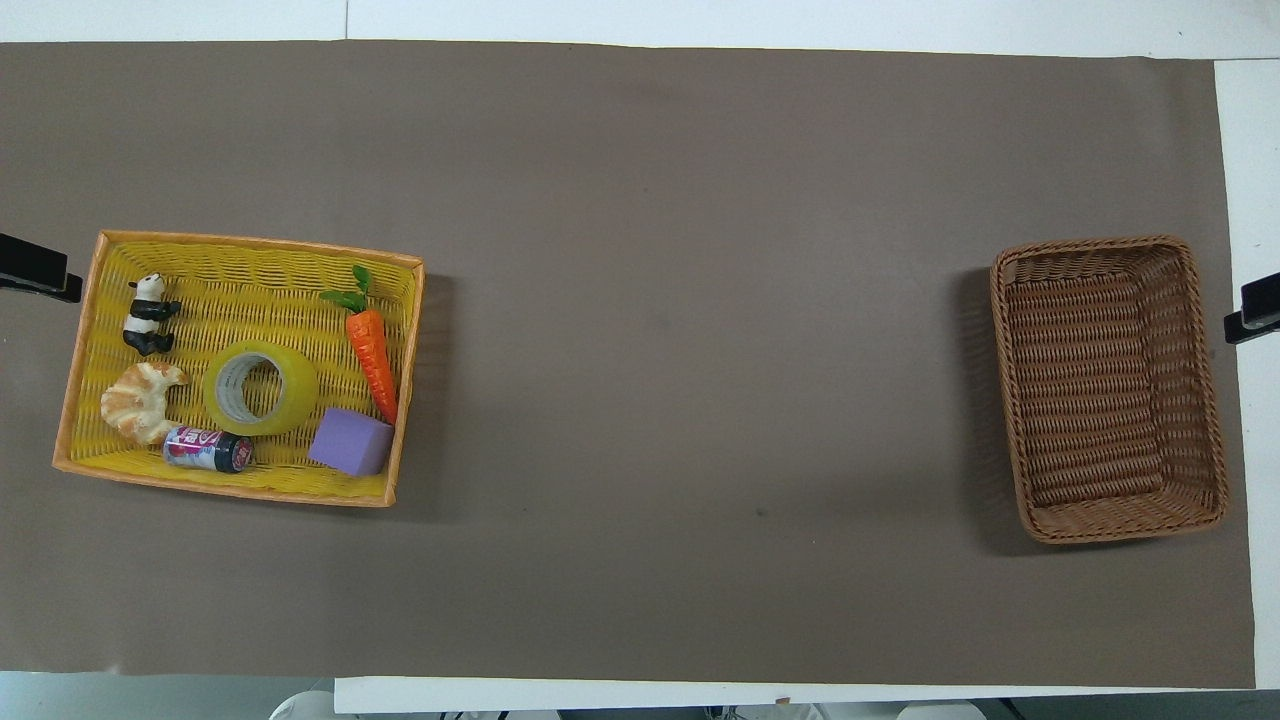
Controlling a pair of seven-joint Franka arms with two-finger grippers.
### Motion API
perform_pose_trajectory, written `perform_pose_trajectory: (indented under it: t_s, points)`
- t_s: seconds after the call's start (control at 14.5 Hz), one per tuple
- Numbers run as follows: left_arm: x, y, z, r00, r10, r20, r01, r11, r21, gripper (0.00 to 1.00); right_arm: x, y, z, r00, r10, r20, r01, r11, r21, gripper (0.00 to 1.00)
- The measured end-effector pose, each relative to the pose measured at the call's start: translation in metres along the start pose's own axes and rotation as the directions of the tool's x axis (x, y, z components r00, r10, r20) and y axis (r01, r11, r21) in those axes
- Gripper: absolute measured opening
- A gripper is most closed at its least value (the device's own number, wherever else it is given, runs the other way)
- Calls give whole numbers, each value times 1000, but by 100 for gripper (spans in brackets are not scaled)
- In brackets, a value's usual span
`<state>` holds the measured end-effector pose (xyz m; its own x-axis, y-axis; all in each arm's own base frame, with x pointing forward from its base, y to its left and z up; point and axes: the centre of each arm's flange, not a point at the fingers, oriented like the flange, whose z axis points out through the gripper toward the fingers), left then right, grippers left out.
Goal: Move tape to another basket
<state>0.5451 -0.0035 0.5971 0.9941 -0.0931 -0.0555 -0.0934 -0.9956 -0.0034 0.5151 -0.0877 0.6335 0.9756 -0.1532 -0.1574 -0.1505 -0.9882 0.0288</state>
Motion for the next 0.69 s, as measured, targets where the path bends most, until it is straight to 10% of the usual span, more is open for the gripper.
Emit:
perform_pose_trajectory:
  t_s: [0.69]
  points:
    - [-15, -31, 72, 997, -58, -51, 58, 998, -3, 100, 0, 0, 0, 1000, 0, 0, 0, 1000, 0, 100]
